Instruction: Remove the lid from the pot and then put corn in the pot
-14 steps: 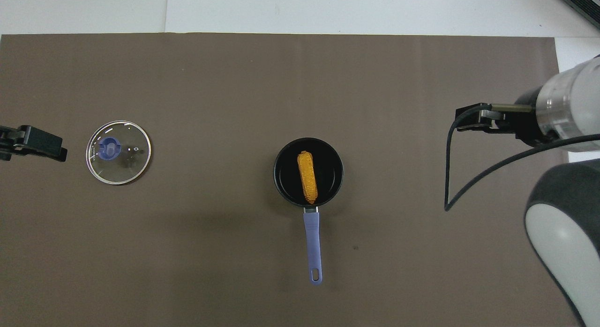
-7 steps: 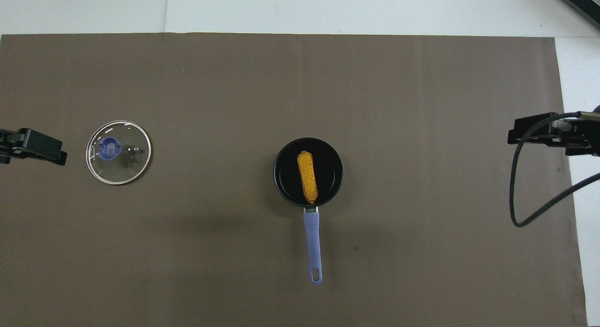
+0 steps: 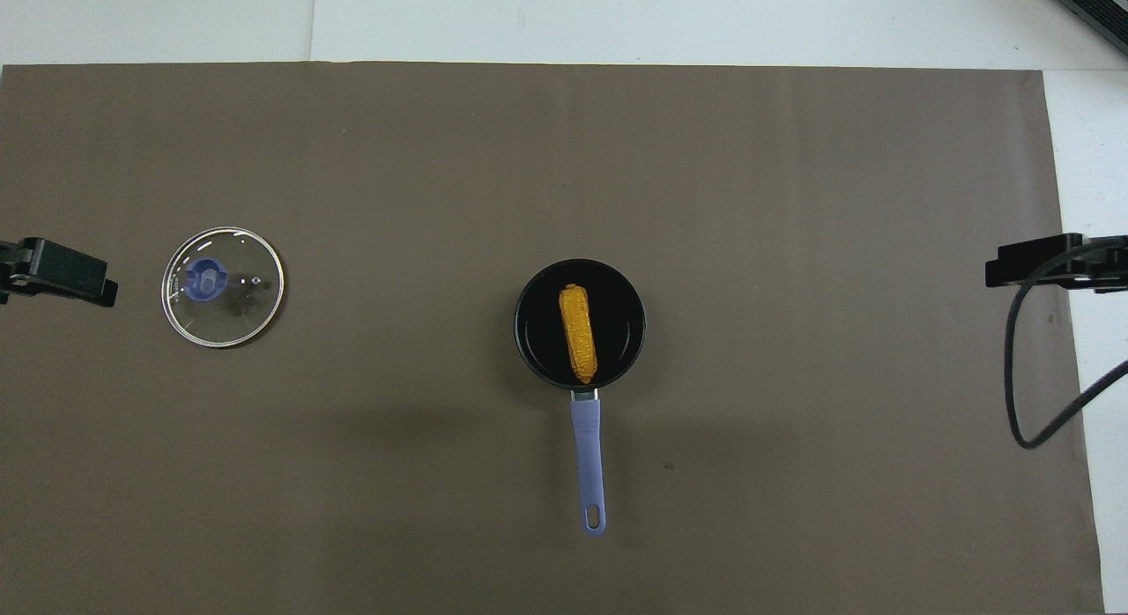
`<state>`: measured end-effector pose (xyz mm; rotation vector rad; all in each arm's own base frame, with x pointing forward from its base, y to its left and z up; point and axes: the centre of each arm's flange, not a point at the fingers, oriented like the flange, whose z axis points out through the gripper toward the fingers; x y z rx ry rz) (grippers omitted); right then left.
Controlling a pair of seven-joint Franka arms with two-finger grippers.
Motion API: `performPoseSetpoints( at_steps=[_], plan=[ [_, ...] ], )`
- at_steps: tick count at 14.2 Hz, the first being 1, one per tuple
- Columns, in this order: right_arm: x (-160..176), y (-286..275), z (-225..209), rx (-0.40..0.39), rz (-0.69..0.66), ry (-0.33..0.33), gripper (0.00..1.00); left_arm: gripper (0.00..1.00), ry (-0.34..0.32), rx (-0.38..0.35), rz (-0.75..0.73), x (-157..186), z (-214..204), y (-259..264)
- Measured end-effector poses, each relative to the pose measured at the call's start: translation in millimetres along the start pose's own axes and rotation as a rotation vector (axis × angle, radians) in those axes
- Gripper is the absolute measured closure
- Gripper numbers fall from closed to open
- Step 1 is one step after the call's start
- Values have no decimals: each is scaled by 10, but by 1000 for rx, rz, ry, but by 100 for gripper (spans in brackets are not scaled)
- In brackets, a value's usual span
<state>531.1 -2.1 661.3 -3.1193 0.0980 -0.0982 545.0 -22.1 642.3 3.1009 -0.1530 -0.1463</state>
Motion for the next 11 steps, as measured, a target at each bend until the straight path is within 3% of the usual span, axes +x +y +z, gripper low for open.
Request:
performPoseSetpoints(
  at_steps=[7,11],
  plan=[
    [-4,-5,39,-2,-22,-8,0,0,0,0,-2,-1,0,-9],
    [-5,30,66,-43,-45,-12,0,0,0,0,-2,-1,0,-10]
  ],
)
